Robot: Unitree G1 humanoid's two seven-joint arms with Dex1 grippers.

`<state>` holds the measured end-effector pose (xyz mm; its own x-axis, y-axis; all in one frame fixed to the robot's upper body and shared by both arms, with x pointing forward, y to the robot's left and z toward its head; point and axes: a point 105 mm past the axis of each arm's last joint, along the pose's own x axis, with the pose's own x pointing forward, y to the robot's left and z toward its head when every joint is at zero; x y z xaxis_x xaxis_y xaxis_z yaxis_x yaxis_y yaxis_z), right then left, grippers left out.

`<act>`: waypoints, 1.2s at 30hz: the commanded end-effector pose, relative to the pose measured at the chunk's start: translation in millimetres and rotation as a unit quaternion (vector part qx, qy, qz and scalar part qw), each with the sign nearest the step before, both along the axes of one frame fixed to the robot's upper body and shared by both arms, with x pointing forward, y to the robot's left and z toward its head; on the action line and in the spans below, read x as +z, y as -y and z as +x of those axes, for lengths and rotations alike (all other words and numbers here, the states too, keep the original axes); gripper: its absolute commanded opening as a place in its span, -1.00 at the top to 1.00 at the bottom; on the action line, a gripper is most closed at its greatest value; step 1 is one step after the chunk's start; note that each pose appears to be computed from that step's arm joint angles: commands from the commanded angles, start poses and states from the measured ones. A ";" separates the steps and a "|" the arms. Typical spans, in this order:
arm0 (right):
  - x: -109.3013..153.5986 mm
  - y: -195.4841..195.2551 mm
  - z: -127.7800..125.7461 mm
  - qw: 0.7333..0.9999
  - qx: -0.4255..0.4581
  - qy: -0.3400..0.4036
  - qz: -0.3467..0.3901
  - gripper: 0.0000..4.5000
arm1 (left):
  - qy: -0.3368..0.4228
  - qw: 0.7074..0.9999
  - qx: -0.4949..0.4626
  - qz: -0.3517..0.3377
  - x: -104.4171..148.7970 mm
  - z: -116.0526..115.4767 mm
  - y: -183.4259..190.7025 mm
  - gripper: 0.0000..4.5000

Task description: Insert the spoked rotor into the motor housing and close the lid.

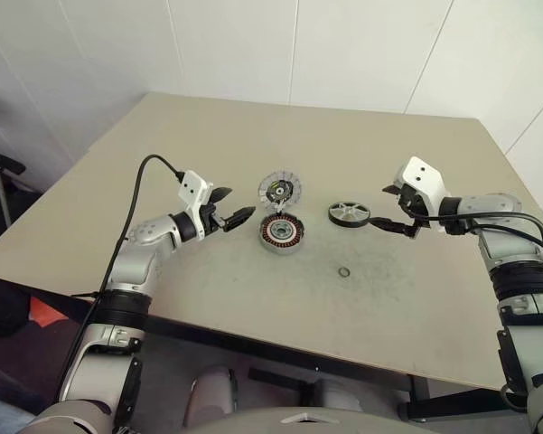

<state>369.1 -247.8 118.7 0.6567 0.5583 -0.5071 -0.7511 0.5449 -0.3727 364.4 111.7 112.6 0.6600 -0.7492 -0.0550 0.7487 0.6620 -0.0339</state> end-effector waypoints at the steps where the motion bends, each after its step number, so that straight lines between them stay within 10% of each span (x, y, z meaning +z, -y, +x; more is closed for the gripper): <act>1: 8.8 -1.2 2.1 1.000 0.002 0.014 0.006 -1.00 | 0.031 0.999 -0.005 -0.005 17.3 1.5 1.5 -0.99; 36: -5.1 -18.7 -10.3 0.999 0.020 0.000 0.028 -1.00 | 0.026 1.000 -0.009 0.000 13.2 2.2 4.0 -0.99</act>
